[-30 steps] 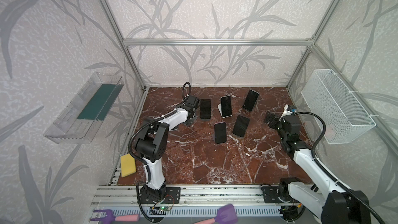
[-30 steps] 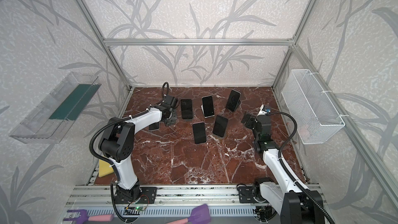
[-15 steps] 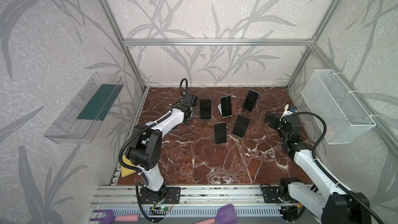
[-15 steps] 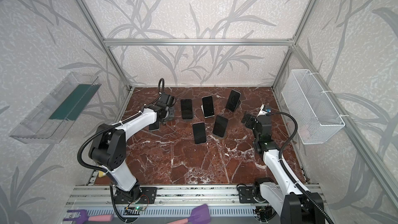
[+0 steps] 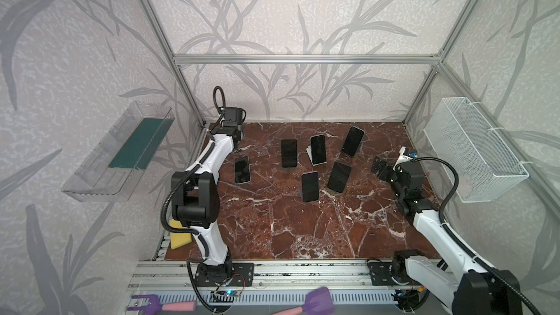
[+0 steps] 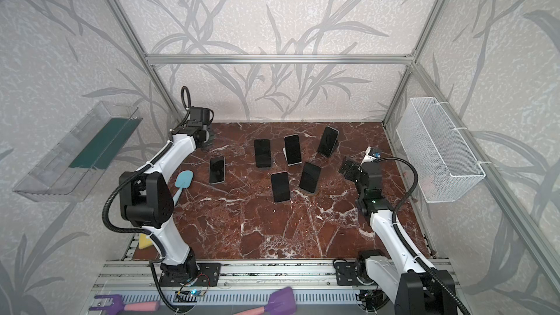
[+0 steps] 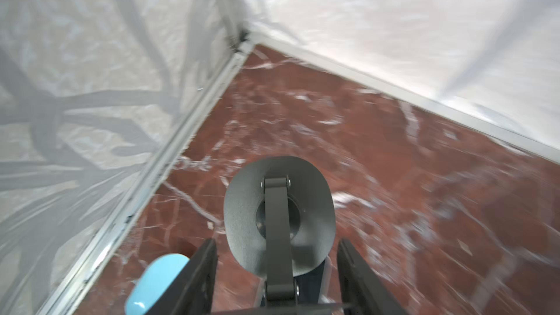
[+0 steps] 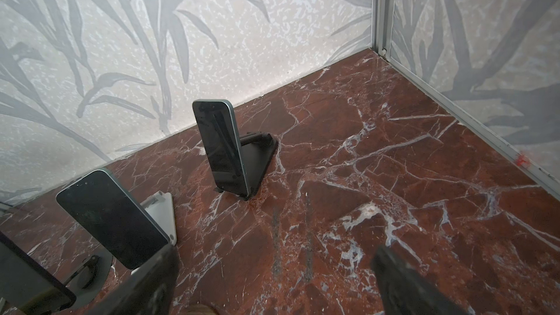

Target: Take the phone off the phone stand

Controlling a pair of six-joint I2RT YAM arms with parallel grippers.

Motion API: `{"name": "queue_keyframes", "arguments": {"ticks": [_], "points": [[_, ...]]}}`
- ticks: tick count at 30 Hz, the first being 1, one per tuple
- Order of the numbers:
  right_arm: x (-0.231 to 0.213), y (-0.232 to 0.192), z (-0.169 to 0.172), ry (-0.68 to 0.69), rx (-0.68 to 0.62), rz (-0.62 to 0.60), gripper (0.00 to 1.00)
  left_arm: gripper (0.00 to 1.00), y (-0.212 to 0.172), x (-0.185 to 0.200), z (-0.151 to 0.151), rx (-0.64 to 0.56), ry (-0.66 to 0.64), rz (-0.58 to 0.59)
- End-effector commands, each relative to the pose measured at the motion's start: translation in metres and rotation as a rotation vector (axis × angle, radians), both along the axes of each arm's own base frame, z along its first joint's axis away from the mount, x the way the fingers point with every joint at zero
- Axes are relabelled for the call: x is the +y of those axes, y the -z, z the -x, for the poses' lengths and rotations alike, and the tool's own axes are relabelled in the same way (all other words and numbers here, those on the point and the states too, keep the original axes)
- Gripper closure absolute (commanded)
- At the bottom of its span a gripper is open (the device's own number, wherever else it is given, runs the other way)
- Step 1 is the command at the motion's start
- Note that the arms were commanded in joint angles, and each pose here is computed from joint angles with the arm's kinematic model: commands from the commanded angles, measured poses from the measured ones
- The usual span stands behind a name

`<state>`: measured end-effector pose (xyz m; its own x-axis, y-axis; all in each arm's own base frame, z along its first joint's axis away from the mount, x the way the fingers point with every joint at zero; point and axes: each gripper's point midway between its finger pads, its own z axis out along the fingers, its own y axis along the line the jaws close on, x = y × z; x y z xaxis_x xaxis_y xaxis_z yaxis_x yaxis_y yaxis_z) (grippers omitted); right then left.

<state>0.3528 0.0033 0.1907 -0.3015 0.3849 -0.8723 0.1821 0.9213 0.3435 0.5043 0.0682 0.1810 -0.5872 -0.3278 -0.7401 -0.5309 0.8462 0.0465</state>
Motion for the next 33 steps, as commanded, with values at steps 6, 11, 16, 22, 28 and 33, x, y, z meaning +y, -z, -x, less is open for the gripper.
{"name": "queue_keyframes", "arguments": {"ticks": [6,11,16,22,28,33], "points": [[0.003,0.005,-0.003,-0.010,0.009,-0.006,0.02,0.46,0.058,0.029,-0.020,0.081,-0.046,0.060],[0.002,0.008,-0.005,-0.004,0.016,0.002,0.02,0.47,0.089,0.041,-0.014,0.118,-0.096,0.107],[0.003,0.009,-0.005,-0.008,0.017,0.000,0.02,0.47,0.105,0.045,-0.011,0.137,-0.106,0.138],[0.005,0.008,-0.005,-0.021,0.017,-0.008,0.02,0.41,0.112,0.049,-0.009,0.163,-0.100,0.145],[0.011,0.004,-0.003,-0.043,0.009,-0.040,0.01,0.18,0.096,0.046,-0.001,0.201,-0.071,0.152],[0.030,0.001,-0.003,-0.123,0.006,-0.147,0.00,0.13,0.040,0.037,0.009,0.130,-0.051,0.127]]}}
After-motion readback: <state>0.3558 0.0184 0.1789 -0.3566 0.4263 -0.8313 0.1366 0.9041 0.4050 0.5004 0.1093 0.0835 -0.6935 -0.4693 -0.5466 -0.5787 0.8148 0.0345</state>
